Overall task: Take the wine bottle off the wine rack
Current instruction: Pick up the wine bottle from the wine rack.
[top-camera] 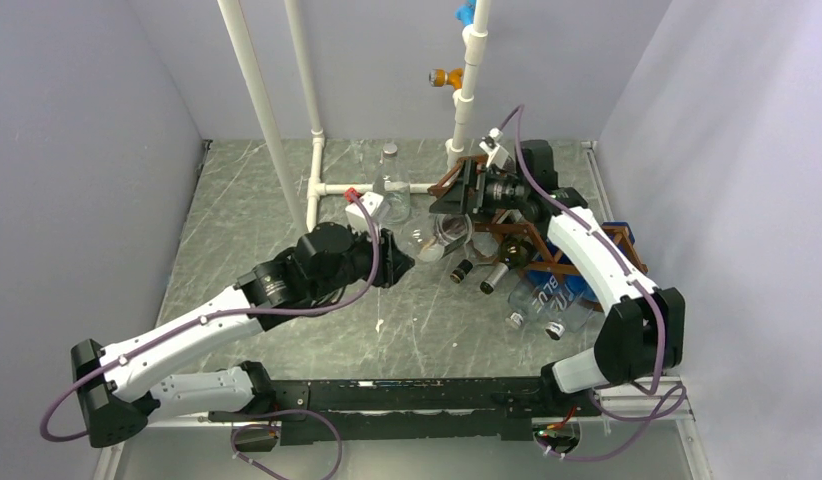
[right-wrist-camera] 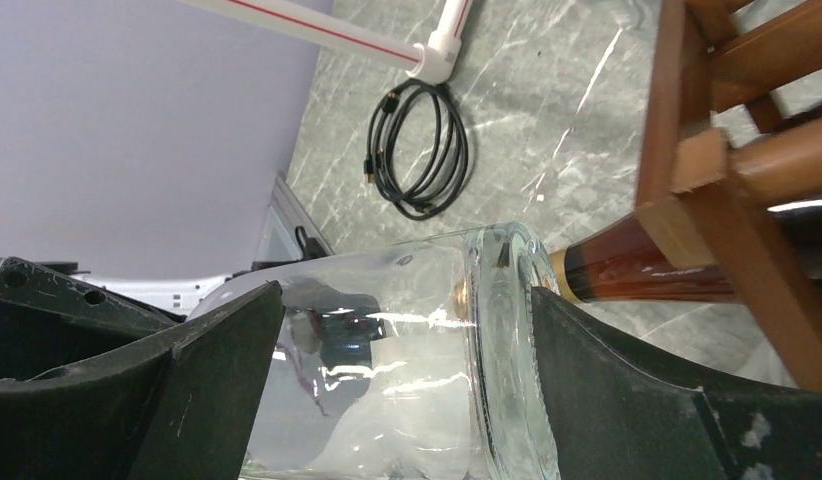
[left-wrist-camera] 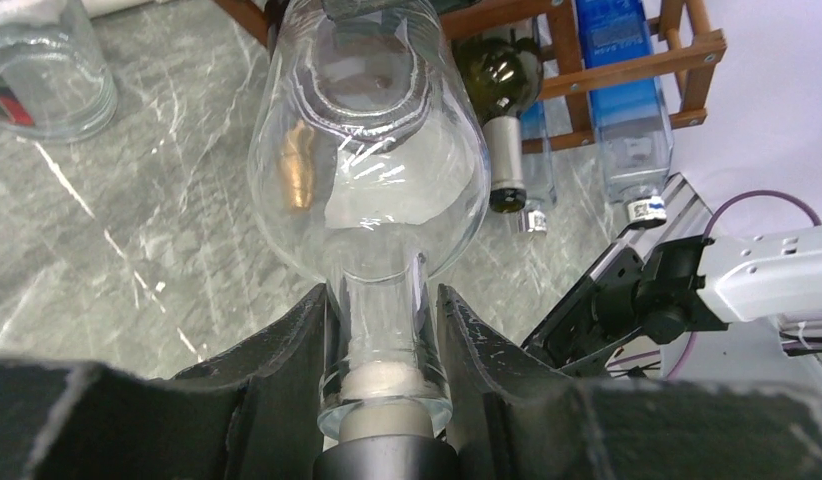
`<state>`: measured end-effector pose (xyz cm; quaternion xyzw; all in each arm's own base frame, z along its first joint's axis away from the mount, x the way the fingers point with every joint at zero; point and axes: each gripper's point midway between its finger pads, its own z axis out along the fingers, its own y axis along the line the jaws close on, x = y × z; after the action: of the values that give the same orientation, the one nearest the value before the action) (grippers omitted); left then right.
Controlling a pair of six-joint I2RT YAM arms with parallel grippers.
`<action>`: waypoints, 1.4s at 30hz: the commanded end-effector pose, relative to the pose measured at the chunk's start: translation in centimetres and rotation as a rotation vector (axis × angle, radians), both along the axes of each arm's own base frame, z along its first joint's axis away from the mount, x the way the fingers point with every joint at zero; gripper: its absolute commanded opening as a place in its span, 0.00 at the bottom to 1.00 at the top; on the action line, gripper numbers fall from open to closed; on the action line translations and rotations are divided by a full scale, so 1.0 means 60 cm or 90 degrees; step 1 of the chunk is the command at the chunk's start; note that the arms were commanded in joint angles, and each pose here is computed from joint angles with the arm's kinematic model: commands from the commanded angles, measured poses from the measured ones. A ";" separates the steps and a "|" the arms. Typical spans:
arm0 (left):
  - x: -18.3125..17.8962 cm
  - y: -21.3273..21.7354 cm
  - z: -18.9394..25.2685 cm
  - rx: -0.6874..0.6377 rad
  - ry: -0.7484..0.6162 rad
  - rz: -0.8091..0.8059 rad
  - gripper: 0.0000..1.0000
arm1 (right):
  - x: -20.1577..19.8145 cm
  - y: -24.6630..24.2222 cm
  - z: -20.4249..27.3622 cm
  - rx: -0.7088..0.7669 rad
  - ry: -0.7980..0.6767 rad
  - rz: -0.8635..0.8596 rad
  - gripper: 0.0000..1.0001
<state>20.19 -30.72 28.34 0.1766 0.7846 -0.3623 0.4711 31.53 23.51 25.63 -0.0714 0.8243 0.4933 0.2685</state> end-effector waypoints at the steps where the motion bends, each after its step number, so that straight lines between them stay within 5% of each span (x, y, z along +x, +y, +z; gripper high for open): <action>1: -0.043 -0.058 0.129 -0.192 -0.080 -0.107 0.00 | -0.141 0.102 0.103 0.129 0.024 0.255 0.92; 42: -0.064 0.073 0.045 -0.135 -0.037 0.009 0.00 | -0.199 0.298 -0.013 0.003 0.039 0.423 0.93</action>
<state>15.90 -21.83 21.40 0.1421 0.8452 -0.2836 0.4302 28.80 36.52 19.37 -0.2179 0.8479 0.4553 0.1624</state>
